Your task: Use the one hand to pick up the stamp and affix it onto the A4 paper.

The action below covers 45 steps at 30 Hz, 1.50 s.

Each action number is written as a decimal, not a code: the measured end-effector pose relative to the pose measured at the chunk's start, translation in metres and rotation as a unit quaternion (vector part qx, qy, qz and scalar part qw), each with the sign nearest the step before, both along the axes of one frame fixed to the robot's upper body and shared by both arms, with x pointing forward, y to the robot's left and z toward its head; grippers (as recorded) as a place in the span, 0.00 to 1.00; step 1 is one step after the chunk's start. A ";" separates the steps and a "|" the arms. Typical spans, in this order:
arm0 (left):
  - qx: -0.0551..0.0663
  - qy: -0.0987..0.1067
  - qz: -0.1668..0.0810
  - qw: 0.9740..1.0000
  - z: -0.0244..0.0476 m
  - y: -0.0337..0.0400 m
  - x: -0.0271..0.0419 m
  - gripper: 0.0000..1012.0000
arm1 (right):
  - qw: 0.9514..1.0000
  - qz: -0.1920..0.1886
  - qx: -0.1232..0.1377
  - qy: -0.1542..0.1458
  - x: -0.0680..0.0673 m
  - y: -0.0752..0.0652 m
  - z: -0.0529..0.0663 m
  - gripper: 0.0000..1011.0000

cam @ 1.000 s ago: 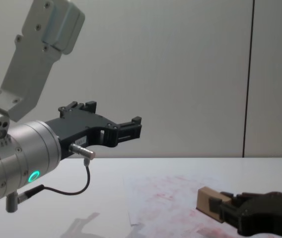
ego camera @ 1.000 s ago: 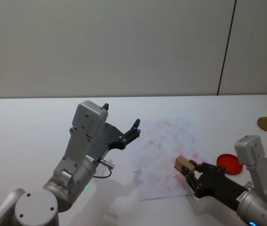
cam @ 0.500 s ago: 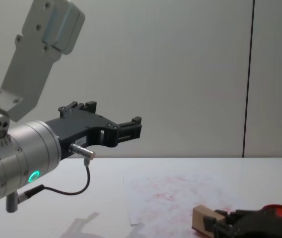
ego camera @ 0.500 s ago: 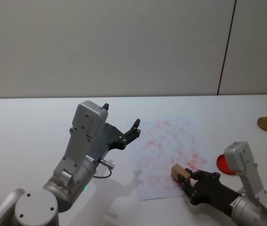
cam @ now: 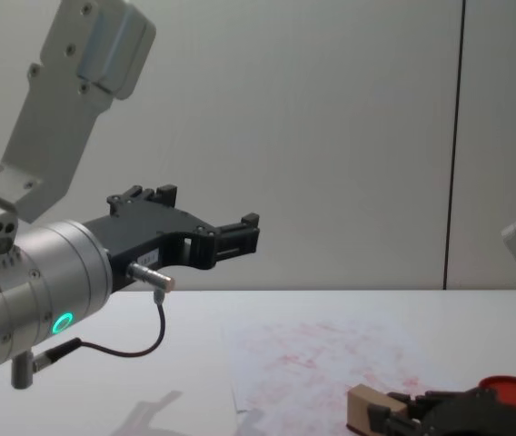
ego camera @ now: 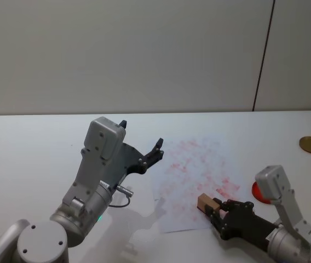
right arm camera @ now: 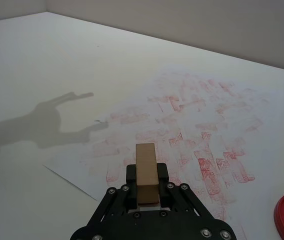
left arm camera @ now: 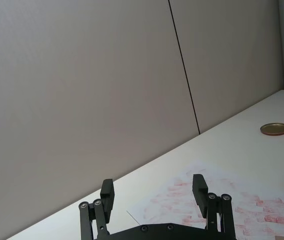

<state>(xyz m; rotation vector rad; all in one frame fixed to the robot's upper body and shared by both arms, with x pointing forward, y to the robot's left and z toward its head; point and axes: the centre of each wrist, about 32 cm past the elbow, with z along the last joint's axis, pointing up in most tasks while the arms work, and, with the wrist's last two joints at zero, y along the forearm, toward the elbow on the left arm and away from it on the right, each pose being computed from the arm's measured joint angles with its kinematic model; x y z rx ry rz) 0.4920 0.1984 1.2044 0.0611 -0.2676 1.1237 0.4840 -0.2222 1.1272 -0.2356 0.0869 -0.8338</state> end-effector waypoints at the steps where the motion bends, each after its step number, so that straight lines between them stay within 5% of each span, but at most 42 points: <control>1: 0.000 0.000 0.000 1.000 0.0000 0.0000 0.0000 0.98 | 1.000 0.001 -0.001 0.001 0.001 0.000 0.001 0.22; 16: 0.000 0.000 0.000 1.000 0.0000 0.0000 0.0000 0.98 | 1.000 0.005 0.000 0.008 0.005 -0.005 0.006 0.22; 26: 0.000 0.000 0.000 1.000 0.0000 0.0000 0.0000 0.98 | 0.999 -0.017 0.032 -0.032 0.007 -0.011 0.022 0.22; 35: 0.000 0.000 0.000 1.000 0.0000 0.0000 0.0000 0.98 | 0.995 -0.059 0.034 -0.067 0.010 -0.029 0.035 0.22; 45: 0.000 0.000 0.000 1.000 0.0000 0.0000 0.0000 0.98 | 0.993 -0.090 0.016 -0.069 0.012 -0.050 0.039 0.22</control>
